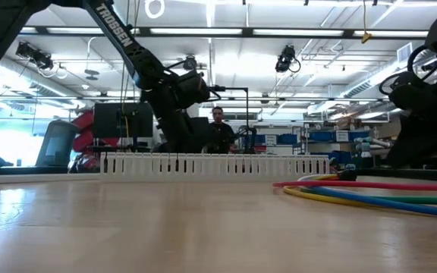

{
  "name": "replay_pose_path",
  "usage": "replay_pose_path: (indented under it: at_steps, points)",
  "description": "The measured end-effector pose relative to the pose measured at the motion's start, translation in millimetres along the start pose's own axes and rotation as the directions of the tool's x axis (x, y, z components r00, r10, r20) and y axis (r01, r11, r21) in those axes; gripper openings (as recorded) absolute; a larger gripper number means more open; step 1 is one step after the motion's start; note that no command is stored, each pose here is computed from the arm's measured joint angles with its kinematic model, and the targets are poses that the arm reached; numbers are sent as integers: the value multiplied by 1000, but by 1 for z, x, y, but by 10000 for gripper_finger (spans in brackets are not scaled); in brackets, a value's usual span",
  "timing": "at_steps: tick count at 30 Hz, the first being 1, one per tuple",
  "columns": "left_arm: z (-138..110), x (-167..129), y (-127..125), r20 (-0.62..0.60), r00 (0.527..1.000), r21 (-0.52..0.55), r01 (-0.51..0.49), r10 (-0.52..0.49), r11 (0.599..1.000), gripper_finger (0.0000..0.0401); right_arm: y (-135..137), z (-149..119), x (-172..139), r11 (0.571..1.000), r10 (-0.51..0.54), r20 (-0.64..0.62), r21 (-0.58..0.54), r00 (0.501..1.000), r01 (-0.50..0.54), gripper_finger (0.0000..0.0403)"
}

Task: Ziptie cables
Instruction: Wrap the cables together using the left black zip tie

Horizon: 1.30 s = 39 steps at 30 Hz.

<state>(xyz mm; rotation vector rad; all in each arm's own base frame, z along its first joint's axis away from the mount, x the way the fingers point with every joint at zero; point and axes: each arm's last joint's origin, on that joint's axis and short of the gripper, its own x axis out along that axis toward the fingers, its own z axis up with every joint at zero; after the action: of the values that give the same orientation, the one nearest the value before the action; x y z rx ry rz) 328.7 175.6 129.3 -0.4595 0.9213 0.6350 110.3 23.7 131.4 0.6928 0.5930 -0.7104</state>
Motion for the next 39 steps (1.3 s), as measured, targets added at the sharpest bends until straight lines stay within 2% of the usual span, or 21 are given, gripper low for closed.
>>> replay_pose_path:
  at_steps: [5,10,17,19,21,24,28,30,34,39]
  points:
    - [4,3,-3,6,1000,10,-30,30,999,85,0,0,0,1000,3,1,2,1000,-3,74]
    - [11,2,-5,24,999,41,-43,42,998,10,0,0,0,1000,3,1,2,1000,-3,74]
    - [20,-8,-14,73,997,79,-31,25,996,3,1,0,0,1000,3,-7,0,1000,-3,75]
    - [22,-15,-21,97,995,111,1,-11,994,2,0,-1,1,1000,0,-9,-2,1000,0,75]
    - [24,-23,-32,116,989,159,78,-97,984,2,0,-1,1,1000,0,-9,-12,1000,-1,75]
    - [26,-36,-52,148,966,237,175,-214,956,1,0,-1,1,999,-1,-10,-34,1000,1,74]
    - [24,-52,-79,191,932,322,238,-309,916,1,1,-1,1,999,5,-19,-46,1000,-6,75]
    - [20,-57,-93,199,919,347,260,-341,901,1,2,-2,1,999,29,-64,-43,998,-32,75]
    - [8,-65,-118,185,900,379,305,-394,874,1,10,-5,-1,986,143,-192,-60,971,-157,74]
    - [-7,-73,-146,190,889,404,316,-416,859,0,17,-9,-7,972,205,-130,-89,970,-218,73]
